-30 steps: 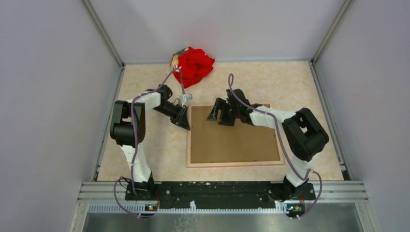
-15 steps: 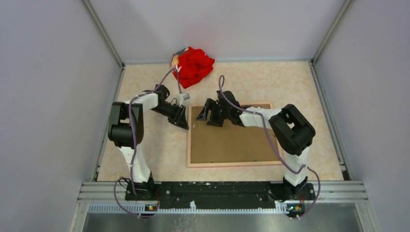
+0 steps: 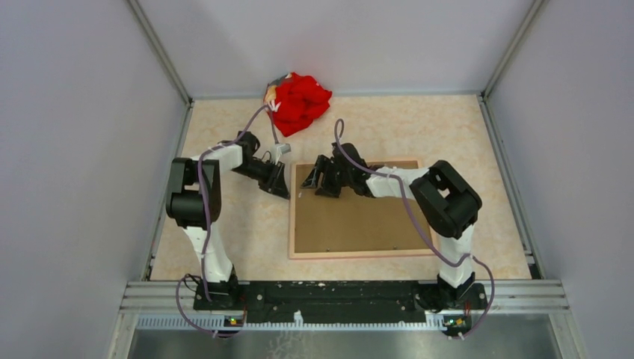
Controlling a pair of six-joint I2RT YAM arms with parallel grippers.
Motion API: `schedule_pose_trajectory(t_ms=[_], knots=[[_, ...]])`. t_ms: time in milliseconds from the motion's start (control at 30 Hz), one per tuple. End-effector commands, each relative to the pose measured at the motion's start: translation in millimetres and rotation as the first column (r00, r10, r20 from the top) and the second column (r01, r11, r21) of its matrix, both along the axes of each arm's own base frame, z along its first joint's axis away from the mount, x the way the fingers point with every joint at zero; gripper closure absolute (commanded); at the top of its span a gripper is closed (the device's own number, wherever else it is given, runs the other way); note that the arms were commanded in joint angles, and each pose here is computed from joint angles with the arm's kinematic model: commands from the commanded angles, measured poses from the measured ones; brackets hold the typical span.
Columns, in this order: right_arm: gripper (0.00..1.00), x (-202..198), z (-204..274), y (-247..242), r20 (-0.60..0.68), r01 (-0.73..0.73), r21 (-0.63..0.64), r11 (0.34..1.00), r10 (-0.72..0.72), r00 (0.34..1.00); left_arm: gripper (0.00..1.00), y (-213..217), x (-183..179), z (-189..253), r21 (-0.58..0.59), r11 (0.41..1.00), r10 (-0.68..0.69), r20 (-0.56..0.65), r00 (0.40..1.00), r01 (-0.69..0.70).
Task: Put the photo into the frame
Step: Install the photo frame at the center of the board.
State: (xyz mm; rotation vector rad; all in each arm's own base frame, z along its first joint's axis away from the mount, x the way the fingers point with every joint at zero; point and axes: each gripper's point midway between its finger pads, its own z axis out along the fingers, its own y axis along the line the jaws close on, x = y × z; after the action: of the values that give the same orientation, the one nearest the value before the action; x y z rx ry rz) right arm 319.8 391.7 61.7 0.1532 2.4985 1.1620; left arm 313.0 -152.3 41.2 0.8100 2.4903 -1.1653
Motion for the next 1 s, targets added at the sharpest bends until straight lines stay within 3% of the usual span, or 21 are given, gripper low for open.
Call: schedule_pose_trajectory(t_ms=[0,567,967], knots=[[0.37,2,12,21,0.037,-0.013,0.037,0.999,0.012,0.999,0.73,-7,-4,-2,-0.042,0.999,-0.013,-0.010,1.000,0.012],[0.42,-3,-6,38,0.019,-0.045,0.014,0.999,0.045,0.999,0.75,-13,-9,-21,-0.023,1.000,-0.022,-0.051,0.998,0.021],[0.52,-1,-13,48,0.006,-0.064,0.016,0.998,0.064,0.998,0.76,-13,-9,-24,-0.012,1.000,-0.026,-0.048,0.998,0.025]])
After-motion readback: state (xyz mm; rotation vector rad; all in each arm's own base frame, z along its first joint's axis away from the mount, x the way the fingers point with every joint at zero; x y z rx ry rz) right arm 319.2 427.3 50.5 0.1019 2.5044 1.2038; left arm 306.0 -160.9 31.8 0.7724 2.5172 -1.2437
